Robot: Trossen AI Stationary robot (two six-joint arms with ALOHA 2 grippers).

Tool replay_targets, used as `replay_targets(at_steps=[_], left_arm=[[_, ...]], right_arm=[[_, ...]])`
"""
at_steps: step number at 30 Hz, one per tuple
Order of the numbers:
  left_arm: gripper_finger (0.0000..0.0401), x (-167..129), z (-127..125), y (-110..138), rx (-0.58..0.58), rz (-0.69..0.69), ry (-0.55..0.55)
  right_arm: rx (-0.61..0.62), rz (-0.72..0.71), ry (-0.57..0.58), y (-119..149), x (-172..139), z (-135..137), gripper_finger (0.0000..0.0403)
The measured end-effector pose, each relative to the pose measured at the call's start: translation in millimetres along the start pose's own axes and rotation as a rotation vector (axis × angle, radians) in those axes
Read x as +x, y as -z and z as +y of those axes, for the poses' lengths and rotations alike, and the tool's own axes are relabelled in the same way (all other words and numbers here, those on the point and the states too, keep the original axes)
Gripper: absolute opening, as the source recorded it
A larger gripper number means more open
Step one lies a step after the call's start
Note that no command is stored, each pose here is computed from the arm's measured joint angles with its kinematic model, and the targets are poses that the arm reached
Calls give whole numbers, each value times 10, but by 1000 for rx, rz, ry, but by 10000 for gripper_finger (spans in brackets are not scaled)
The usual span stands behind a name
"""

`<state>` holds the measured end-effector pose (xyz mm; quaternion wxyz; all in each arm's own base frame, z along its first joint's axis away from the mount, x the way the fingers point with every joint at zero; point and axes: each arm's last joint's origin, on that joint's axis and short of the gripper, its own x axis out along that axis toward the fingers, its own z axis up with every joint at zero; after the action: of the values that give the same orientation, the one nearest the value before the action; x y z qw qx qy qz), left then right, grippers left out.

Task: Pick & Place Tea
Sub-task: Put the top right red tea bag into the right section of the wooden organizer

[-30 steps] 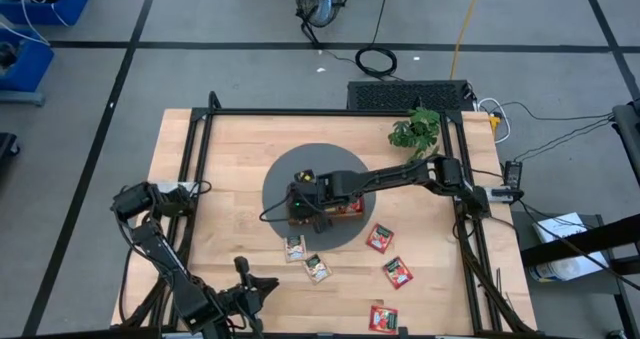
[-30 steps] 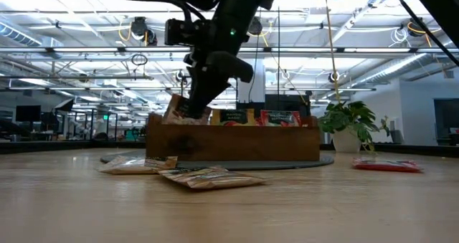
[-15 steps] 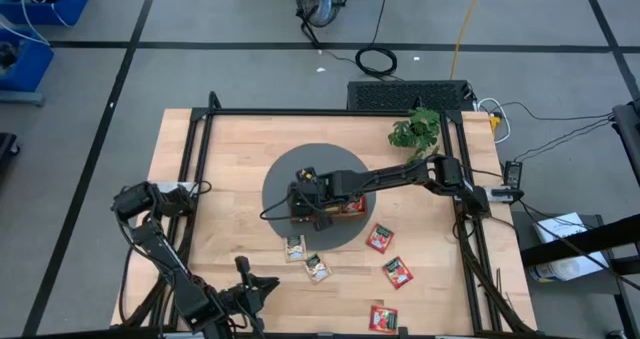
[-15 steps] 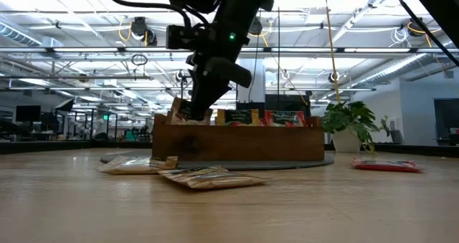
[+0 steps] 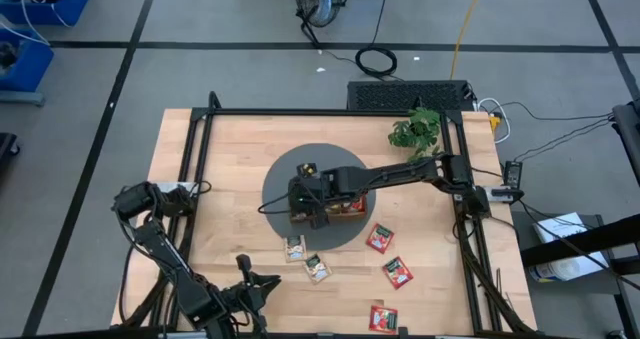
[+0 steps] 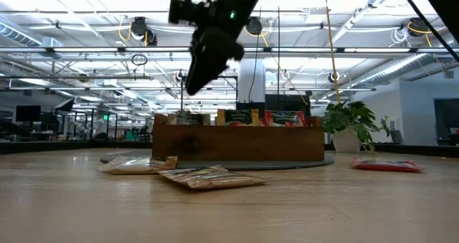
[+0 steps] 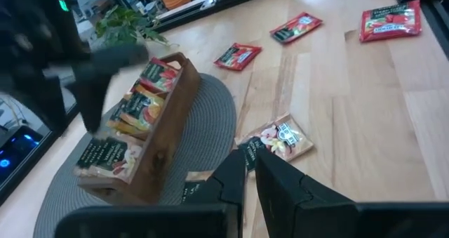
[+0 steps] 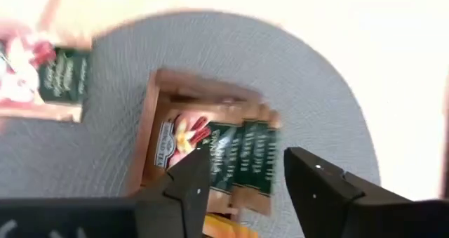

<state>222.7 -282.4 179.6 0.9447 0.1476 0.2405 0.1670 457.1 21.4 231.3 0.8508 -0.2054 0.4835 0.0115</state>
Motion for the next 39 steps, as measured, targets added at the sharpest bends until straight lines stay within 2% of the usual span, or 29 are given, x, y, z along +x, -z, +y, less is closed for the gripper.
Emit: replay_targets(at_steps=[4,6,8,10,12,14,18,20,23,26,30,34,37,39], left_arm=[[42,-2,1,2,3,1,0],[42,-1,0,3,1,1,1],[42,6,-3,-6,-22,-5,-1],[42,31,-15,-43,-114,-27,-3],[42,100,-19,-102,-209,-36,2],[42,200,-31,-179,-251,-9,55],[42,497,-126,-327,-200,19,258],[42,662,-183,-354,-107,-19,333],[42,913,-186,-463,-83,-102,436],[42,1180,-27,-583,-145,-120,530],[42,1570,283,-689,-248,-121,561],[42,1848,548,-701,-315,-89,530],[42,1855,540,-639,-279,-36,521],[42,1780,461,-620,-216,-35,542]], right_arm=[[62,-23,-17,-6,-358,-62,173],[99,-83,-101,-6,-606,-86,163],[139,-221,-222,-21,-865,-76,146],[152,-356,-302,6,-1091,7,123],[144,-438,-321,108,-1246,158,97],[138,-471,-335,279,-1340,340,68],[171,-552,-364,658,-1482,670,12],[196,-581,-378,852,-1514,830,6],[238,-571,-417,1174,-1518,1060,13],[274,-555,-482,1506,-1434,1312,13],[318,-556,-509,1863,-1257,1589,3],[342,-561,-428,2086,-1122,1702,3],[363,-559,-295,2202,-1030,1712,3],[387,-555,-204,2274,-966,1700,1]])
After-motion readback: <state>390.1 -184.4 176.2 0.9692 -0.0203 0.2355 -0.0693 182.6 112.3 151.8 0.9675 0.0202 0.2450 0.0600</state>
